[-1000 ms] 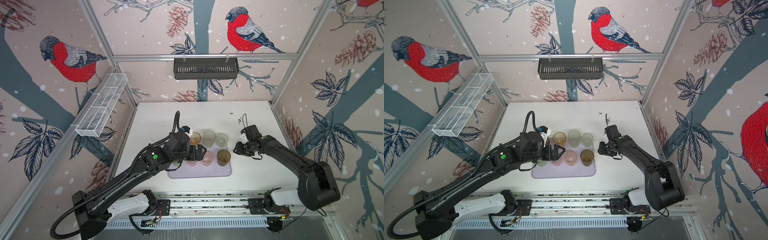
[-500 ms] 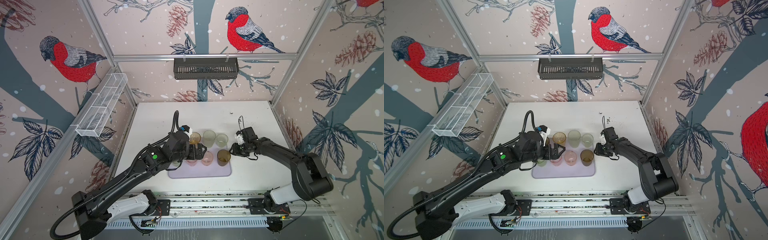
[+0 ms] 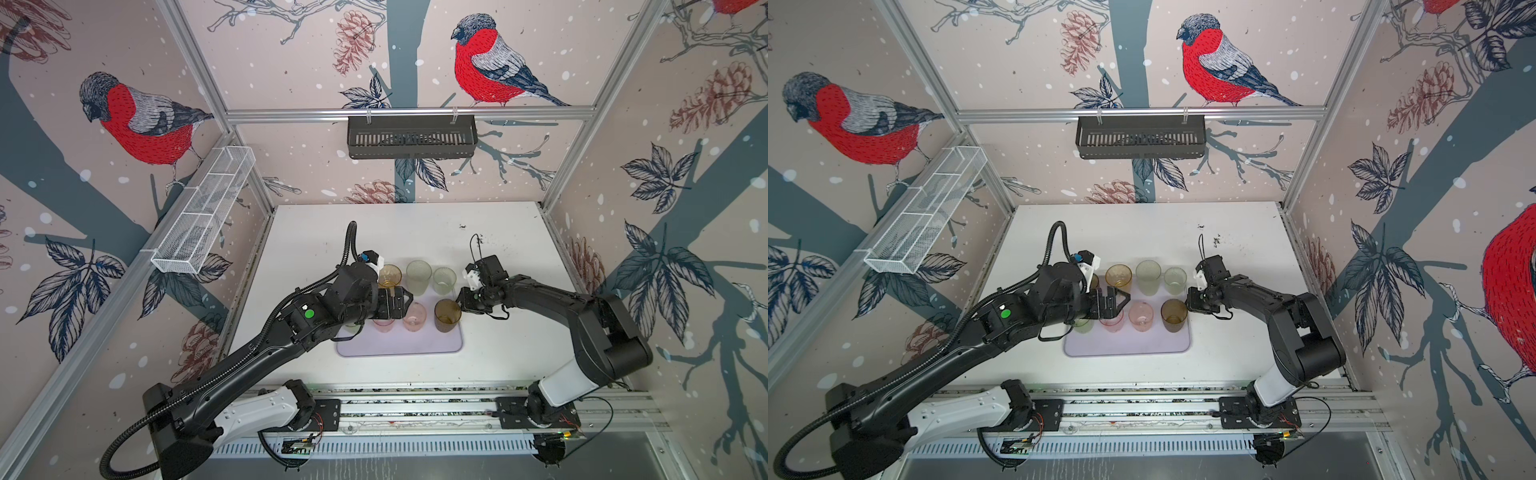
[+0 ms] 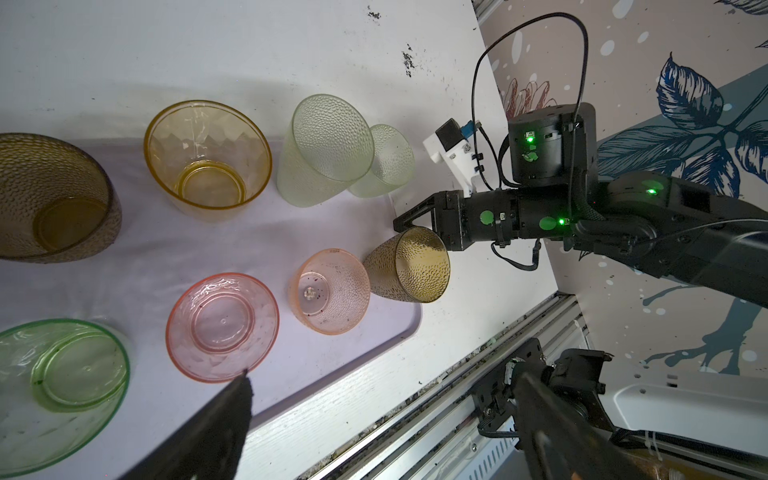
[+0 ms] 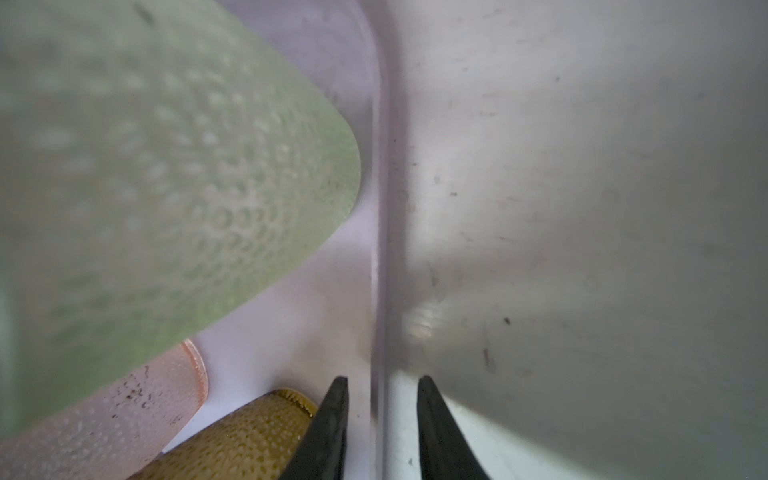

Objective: Place the glasses into the tray

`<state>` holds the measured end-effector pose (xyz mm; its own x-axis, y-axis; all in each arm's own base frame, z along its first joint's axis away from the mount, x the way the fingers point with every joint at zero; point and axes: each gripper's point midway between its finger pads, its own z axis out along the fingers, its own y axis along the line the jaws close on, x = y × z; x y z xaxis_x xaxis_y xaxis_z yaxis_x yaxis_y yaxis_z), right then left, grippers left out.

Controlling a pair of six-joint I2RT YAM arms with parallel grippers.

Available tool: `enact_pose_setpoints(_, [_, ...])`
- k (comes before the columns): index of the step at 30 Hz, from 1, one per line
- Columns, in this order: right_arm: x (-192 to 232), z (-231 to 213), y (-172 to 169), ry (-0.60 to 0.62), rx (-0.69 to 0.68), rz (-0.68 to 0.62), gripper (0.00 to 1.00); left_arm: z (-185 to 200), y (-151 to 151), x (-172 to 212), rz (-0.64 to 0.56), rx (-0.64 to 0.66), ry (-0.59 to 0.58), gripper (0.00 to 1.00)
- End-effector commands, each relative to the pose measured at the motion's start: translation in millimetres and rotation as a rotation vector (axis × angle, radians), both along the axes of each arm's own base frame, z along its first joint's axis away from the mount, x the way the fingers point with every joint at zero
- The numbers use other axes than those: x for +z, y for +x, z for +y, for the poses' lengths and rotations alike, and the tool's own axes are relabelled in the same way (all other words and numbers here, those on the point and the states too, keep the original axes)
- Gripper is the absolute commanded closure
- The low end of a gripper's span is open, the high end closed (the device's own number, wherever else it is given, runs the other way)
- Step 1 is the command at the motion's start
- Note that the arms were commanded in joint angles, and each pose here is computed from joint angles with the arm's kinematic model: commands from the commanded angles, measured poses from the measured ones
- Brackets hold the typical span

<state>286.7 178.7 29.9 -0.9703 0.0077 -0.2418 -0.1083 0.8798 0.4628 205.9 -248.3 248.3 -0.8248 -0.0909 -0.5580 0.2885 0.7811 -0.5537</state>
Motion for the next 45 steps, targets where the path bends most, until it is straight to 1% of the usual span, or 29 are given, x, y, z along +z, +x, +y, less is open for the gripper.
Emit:
enact_pose_setpoints(1, [0, 4, 3, 0.013, 0.005, -0.014, 0.7, -2, 2, 6, -0.01, 0.009, -0.028, 0.02])
enact_pose_setpoints(6, [-5, 4, 2, 0.008, 0.006, -0.006, 0.72, -1, 2, 6, -0.009, 0.013, -0.029, 0.02])
enact_pose_setpoints(22, [-16, -1, -2, -0.005, -0.006, 0.006, 0.83, 0, 2, 8, -0.01, 0.017, -0.029, 0.02])
enact_pose_setpoints(37, [-17, -21, -5, -0.022, -0.033, 0.008, 0.86, -1, 4, 9, -0.011, 0.015, -0.029, 0.02])
enact_pose_setpoints(45, [-16, -34, -4, -0.034, -0.046, 0.006, 0.86, -2, 4, 9, -0.011, 0.013, -0.028, 0.02])
